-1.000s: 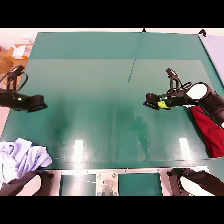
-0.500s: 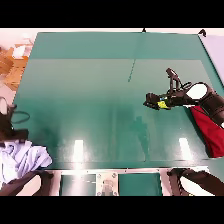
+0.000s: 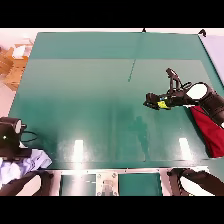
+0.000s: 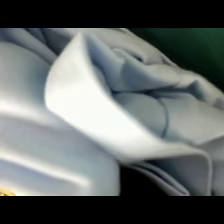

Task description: Fold the shirts.

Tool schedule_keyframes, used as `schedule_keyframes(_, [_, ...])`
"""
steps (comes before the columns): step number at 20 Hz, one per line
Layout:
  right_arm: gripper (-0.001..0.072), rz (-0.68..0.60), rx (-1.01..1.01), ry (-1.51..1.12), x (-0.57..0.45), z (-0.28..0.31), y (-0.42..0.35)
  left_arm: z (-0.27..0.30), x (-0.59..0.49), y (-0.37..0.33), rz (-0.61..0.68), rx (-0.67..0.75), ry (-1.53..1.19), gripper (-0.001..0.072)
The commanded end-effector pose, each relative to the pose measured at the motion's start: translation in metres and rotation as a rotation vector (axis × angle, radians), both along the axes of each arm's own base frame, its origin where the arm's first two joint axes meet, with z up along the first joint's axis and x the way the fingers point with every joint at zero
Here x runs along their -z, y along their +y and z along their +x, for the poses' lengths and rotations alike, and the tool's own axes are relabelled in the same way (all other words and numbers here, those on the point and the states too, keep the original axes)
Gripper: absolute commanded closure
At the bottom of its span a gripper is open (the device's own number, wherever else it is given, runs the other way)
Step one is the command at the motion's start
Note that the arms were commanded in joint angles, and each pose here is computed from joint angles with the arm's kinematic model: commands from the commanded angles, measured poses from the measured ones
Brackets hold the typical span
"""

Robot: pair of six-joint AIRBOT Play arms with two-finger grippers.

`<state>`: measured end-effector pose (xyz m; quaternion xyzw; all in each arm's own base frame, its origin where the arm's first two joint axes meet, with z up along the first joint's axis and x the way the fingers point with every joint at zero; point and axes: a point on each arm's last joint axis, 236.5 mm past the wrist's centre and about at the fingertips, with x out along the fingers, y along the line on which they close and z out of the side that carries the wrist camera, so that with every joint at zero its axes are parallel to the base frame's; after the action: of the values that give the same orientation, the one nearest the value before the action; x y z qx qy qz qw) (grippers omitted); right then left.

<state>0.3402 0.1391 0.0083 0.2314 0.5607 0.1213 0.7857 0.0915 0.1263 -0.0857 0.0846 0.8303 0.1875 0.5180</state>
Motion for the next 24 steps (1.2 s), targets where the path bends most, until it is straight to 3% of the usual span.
schedule_keyframes(1, [0.0695,0.0,-0.001,0.0,0.0,0.0,0.0,0.03,-0.023,0.005,0.006,-0.001,-0.068,0.0686])
schedule_keyframes(4, [0.0695,0.0,-0.001,0.0,0.0,0.0,0.0,0.105,-0.077,-0.03,-0.172,-0.028,-0.315,0.0687])
schedule_keyframes(6, [0.0695,0.0,-0.001,0.0,0.0,0.0,0.0,0.173,-0.131,-0.082,-0.378,-0.028,-0.583,0.0687])
schedule_keyframes(9, [0.0695,0.0,-0.001,0.0,0.0,0.0,0.0,0.249,-0.227,-0.195,-0.69,0.166,-0.933,0.0688])
schedule_keyframes(11, [0.0695,0.0,-0.001,0.001,0.0,0.0,0.0,0.269,-0.26,-0.265,-0.84,0.282,-1.057,0.0688])
schedule_keyframes(16, [0.0695,0.0,-0.001,0.0,0.0,0.0,0.0,0.306,-0.218,-0.396,-1.012,0.446,-1.079,0.0684])
schedule_keyframes(17, [0.0695,0.0,-0.001,0.0,0.0,0.0,0.0,0.313,-0.202,-0.416,-1.034,0.442,-1.072,0.0592])
schedule_keyframes(18, [0.0695,0.0,-0.001,0.0,0.0,0.0,0.0,0.319,-0.191,-0.427,-1.041,0.433,-1.069,0.0195])
schedule_keyframes(19, [0.0695,0.0,-0.001,0.0,0.0,0.0,0.0,0.323,-0.185,-0.43,-1.054,0.395,-1.069,0.0003])
schedule_keyframes(24, [0.0695,0.0,-0.001,0.0,0.0,0.0,0.0,0.34,-0.191,-0.355,-0.979,0.297,-1.03,0.0005])
